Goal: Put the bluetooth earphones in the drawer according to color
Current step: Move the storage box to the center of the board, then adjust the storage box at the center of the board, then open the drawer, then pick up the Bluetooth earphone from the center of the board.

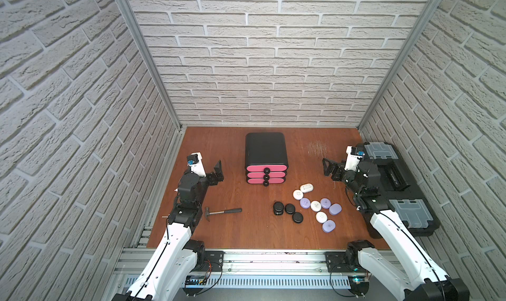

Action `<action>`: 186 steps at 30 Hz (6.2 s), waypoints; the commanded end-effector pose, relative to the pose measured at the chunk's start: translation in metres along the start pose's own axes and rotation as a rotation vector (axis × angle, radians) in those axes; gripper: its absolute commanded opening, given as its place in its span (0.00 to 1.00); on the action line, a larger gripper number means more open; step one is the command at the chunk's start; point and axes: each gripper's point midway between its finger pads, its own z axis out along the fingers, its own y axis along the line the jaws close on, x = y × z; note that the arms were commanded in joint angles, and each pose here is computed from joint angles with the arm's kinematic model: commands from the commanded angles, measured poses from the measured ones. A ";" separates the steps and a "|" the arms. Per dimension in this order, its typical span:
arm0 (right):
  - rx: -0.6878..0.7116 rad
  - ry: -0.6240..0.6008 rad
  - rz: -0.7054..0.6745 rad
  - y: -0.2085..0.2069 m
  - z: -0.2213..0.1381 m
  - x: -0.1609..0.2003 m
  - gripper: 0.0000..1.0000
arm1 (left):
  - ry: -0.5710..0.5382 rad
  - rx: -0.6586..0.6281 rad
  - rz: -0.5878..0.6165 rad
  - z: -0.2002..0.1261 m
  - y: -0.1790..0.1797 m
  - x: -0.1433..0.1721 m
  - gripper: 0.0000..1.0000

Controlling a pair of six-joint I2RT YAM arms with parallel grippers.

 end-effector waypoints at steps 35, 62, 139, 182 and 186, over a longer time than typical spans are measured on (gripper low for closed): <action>-0.542 0.651 0.006 0.213 0.119 0.071 0.84 | 0.184 0.259 -0.194 0.025 -0.041 0.053 0.98; -0.322 0.495 -0.165 0.143 0.045 0.067 0.93 | 0.395 0.277 -0.333 0.081 -0.064 -0.019 0.98; -0.355 0.515 -0.017 0.178 0.089 0.073 0.17 | 0.292 0.255 0.045 0.031 -0.097 0.071 0.98; -0.280 0.536 -0.162 0.119 -0.016 0.139 0.69 | 0.273 0.273 0.023 0.028 -0.099 0.071 0.98; -0.278 0.538 -0.237 0.123 -0.022 0.160 0.69 | 0.283 0.263 0.023 0.031 -0.098 0.074 0.98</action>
